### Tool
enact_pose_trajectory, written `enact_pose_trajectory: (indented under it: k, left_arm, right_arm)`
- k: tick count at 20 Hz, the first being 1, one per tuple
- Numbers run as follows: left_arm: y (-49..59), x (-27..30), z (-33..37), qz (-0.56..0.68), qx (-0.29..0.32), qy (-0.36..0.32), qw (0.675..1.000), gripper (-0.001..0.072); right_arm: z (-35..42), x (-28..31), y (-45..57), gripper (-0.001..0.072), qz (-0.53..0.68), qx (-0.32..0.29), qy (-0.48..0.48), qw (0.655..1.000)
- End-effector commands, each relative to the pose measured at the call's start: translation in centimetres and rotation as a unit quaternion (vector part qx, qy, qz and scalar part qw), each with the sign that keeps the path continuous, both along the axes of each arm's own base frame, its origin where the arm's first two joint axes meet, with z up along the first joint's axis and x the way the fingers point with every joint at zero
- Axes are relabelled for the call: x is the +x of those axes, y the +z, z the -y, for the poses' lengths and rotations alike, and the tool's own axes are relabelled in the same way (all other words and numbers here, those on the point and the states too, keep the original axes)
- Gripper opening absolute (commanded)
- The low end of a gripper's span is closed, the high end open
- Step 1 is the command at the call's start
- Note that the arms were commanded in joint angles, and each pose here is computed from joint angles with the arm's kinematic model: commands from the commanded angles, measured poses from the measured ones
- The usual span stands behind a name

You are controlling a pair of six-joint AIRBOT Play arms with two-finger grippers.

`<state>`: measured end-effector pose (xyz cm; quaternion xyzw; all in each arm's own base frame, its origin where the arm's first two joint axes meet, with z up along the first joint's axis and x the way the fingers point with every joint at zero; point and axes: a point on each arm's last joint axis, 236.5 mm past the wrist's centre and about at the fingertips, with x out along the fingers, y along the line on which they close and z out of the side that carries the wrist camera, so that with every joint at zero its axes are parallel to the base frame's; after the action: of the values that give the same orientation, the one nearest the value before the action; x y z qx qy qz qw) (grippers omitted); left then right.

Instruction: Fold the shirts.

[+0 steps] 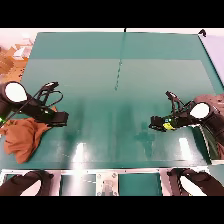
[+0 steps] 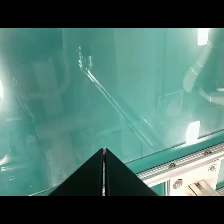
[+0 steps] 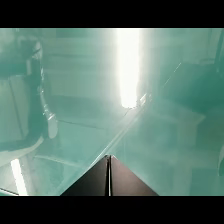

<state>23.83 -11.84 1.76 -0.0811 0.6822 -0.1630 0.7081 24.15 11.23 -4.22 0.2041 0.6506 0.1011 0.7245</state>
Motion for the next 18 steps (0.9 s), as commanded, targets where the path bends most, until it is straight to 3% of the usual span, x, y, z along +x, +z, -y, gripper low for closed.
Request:
enact_pose_trajectory:
  k: [1,5,6,8,9,10,12,18]
  left_arm:
    - [0.0,0.5,0.0,0.011,-0.001,0.004,1.0,0.0027]
    - [-0.5,0.3,-1.7,0.007,0.037,-0.003,0.999,0.0026]
    - [-1.0,0.1,-3.5,0.004,0.077,-0.007,0.997,0.0026]
    - [-1.4,0.1,-9.9,0.002,0.212,0.008,0.977,0.0028]
    - [-0.9,0.6,-13.4,0.013,0.283,0.03,0.959,0.0167]
    - [-0.5,1.1,-15.8,0.025,0.332,0.048,0.942,0.066]
    - [-1.4,1.1,-18.5,0.03,0.373,0.07,0.925,0.0699]
    - [-9.7,-5.4,-22.9,-0.053,0.369,0.124,0.92,0.0697]
  right_arm:
    - [0.0,0.0,0.0,0.002,0.0,0.0,0.0,1.0]
    - [0.0,0.0,0.0,0.002,0.0,0.0,0.0,1.0]
    - [0.0,0.0,0.0,0.002,0.0,0.0,0.0,1.0]
    - [0.0,0.0,0.0,0.002,0.0,0.0,0.0,1.0]
    - [0.0,0.0,0.0,0.002,0.0,0.0,0.0,1.0]
    - [0.0,0.0,0.0,0.002,0.0,0.0,0.0,1.0]
    - [0.0,0.0,0.0,0.002,0.0,0.0,0.0,1.0]
    - [0.0,0.0,0.0,0.002,0.0,0.0,0.0,1.0]
